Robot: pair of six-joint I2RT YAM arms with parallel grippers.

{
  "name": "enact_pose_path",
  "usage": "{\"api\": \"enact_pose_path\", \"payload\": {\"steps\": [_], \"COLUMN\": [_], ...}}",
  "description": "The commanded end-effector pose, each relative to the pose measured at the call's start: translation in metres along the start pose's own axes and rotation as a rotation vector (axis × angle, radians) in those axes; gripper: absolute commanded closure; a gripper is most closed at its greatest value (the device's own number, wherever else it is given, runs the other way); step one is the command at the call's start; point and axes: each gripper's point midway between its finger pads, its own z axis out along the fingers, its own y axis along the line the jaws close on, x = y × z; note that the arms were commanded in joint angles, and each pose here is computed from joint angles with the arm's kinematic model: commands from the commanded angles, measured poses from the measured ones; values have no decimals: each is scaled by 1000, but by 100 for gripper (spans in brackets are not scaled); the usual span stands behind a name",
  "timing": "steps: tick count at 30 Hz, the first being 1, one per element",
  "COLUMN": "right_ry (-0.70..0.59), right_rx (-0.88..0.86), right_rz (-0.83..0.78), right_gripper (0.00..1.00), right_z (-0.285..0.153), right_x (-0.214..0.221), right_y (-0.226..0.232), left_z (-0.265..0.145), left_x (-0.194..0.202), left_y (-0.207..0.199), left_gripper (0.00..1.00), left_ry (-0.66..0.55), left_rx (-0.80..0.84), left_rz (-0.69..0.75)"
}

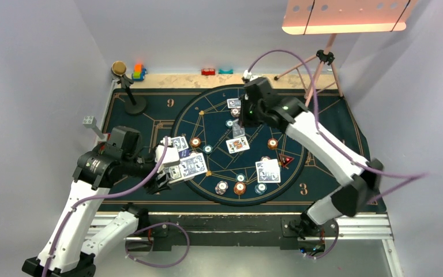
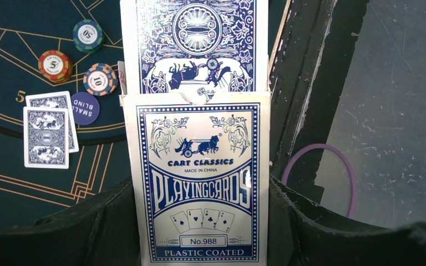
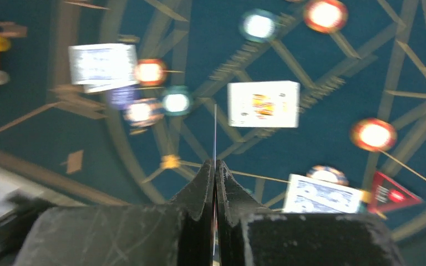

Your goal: Distribute texas hold em gaming equipment

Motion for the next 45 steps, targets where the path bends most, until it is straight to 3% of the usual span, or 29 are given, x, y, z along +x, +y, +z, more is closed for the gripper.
{"api": "enact_pose_path", "payload": {"steps": [1,8,14,22,36,41,45], "right_ry": [9,51,124,199,269,294,295], "right_rx": [587,903,1059,950,840,797,690], "right_rz": [-125,-314,-423,-412,-362,-354,-314], "right_gripper": [100,100,100,100,98,81,60], "right_z": [14,53,98,145,180,188,189], "right_x": [9,20,49,85,115,125,125], "right_y": [-103,-120,-135,-133,-123,-116,-93], "left_z": [-3,-4,-3,-4,-6,-7,-6], "left_x": [-10,-8,-7,-10,-13,-12,-11], "left_y": [-1,-2,-2,1,0,1,1], "left_gripper": [100,100,100,100,100,100,100], "left_ry": [-47,-41,-29,-24,-40,-37,-34], "left_rx": [-3,-2,4,0,-7,-12,-10], "left_rz": [30,27,11,6,14,15,13]}}
